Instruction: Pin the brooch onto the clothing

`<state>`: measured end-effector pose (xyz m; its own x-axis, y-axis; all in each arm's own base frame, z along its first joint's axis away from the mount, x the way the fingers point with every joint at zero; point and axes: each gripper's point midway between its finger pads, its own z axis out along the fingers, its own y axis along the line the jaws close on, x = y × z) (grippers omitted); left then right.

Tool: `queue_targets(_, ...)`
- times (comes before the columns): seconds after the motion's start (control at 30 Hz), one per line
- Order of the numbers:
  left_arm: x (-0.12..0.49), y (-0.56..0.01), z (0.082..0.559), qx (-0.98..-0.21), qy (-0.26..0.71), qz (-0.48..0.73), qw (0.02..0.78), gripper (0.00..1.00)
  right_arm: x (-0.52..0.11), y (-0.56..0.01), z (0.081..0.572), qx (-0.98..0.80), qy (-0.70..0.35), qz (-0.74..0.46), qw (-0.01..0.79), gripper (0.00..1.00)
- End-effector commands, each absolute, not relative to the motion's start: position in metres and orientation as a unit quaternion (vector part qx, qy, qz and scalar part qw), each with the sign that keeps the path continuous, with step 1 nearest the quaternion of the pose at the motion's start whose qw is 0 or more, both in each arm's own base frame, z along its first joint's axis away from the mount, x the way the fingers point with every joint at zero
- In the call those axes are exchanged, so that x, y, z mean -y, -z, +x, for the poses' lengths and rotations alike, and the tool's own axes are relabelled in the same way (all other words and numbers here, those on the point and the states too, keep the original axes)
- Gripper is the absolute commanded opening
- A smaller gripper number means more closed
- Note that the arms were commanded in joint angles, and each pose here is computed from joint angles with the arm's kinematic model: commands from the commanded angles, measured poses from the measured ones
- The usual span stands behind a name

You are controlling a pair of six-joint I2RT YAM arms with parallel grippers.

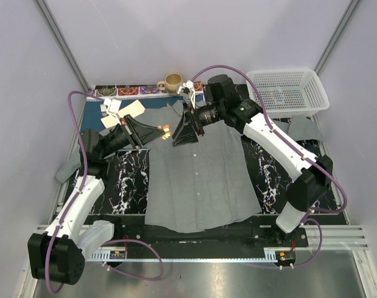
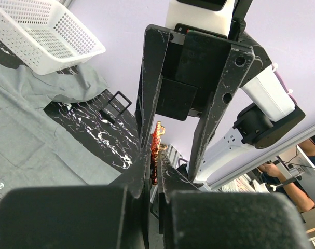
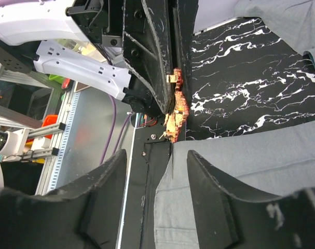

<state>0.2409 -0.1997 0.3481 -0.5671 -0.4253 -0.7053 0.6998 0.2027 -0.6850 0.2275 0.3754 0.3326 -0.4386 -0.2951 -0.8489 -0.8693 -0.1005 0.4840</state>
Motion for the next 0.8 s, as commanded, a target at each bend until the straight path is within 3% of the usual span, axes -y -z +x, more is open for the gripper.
queue_targets(0.0,0.201,-0.370,0.232,-0.609,0.622,0.139,0.472,0.00,-0.379,-0.351,0.233,-0.605,-0.579,-0.474,0.272,0.52)
queue_targets(0.27,0.203,-0.367,0.231,-0.613,0.628,0.131,0.461,0.00,-0.379,-0.351,0.232,-0.602,-0.577,-0.477,0.278,0.00)
queue_targets(0.37,0.203,-0.366,0.232,-0.617,0.626,0.130,0.459,0.01,-0.378,-0.353,0.232,-0.601,-0.579,-0.477,0.278,0.00)
queue_targets(0.4,0.203,-0.363,0.233,-0.620,0.626,0.126,0.455,0.10,-0.378,-0.354,0.231,-0.599,-0.580,-0.477,0.279,0.00)
queue_targets(0.53,0.203,-0.363,0.233,-0.622,0.625,0.125,0.456,0.28,-0.378,-0.356,0.226,-0.595,-0.591,-0.473,0.270,0.00)
queue_targets(0.63,0.203,-0.362,0.234,-0.623,0.625,0.123,0.454,0.37,-0.378,-0.355,0.224,-0.595,-0.598,-0.470,0.261,0.00)
queue_targets(0.77,0.204,-0.363,0.234,-0.622,0.627,0.121,0.452,0.42,-0.377,-0.355,0.222,-0.594,-0.601,-0.469,0.259,0.00)
